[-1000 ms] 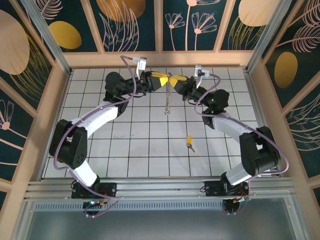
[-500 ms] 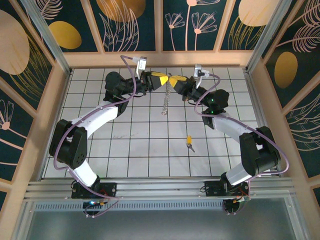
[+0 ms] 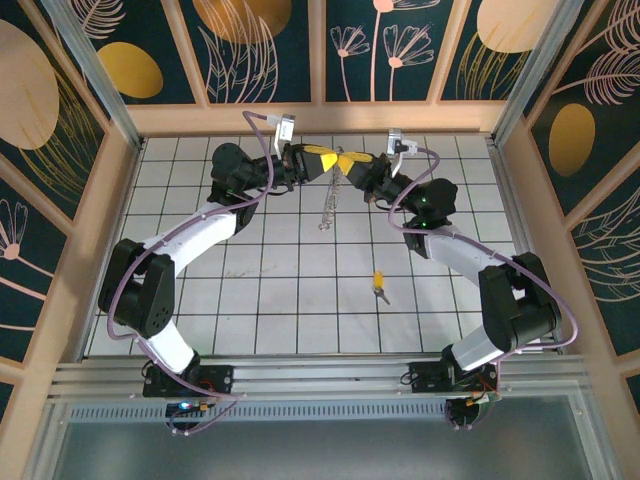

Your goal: Put the keys on the keyring

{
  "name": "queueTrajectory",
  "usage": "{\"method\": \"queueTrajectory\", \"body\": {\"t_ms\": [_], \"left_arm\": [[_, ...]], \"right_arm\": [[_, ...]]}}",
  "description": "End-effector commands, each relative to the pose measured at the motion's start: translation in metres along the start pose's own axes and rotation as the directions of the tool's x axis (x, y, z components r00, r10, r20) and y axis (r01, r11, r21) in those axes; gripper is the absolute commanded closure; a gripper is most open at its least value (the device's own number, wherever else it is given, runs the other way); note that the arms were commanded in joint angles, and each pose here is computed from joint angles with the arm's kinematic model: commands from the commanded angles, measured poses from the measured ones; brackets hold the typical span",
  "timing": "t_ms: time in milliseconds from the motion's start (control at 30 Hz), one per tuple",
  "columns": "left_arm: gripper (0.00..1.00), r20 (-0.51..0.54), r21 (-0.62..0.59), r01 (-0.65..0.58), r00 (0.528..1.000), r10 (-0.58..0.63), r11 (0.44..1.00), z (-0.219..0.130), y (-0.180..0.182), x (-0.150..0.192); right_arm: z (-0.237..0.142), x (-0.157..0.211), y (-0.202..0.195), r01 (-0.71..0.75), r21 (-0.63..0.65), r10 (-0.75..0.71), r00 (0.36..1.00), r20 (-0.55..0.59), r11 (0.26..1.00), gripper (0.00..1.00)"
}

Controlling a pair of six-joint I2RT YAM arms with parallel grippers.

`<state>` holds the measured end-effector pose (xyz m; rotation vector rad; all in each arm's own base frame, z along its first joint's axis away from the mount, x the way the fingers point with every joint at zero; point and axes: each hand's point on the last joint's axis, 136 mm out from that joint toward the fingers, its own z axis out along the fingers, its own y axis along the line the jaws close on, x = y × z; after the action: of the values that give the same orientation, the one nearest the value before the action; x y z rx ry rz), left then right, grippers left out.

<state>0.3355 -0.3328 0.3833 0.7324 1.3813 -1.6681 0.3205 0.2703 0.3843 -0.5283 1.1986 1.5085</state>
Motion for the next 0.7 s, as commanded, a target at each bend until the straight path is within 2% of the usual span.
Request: {"method": "queueTrajectory", "body": {"t_ms": [0, 133, 433, 567, 667], "left_arm": [[0.94, -0.010, 0.025, -0.038, 0.999, 0.039, 0.999, 0.005, -0.006, -0.001], [1.00, -0.011, 0.021, -0.043, 0.999, 0.043, 0.999, 0.005, -0.006, -0.001], [1.00, -0.013, 0.007, -0.057, 0.998, 0.058, 0.998, 0.004, -0.006, -0.001], [1.00, -0.035, -0.015, -0.080, 0.996, 0.079, 0.997, 0.004, -0.004, 0.001], [1.00, -0.062, -0.031, -0.103, 0.993, 0.101, 0.994, 0.004, -0.002, 0.002]], "right_arm": [[0.005, -0.011, 0.010, 0.048, -0.035, -0.047, 0.999, 0.023, 0.998, 1.00], [0.006, -0.010, 0.010, 0.047, -0.030, -0.046, 0.999, 0.021, 0.998, 1.00], [0.004, -0.011, 0.007, 0.043, -0.014, -0.043, 0.999, 0.010, 0.999, 1.00], [-0.008, -0.016, 0.004, 0.042, 0.020, -0.042, 0.999, 0.006, 0.999, 0.76], [-0.019, -0.018, 0.005, 0.053, 0.047, -0.053, 0.999, -0.013, 0.997, 0.69]]}}
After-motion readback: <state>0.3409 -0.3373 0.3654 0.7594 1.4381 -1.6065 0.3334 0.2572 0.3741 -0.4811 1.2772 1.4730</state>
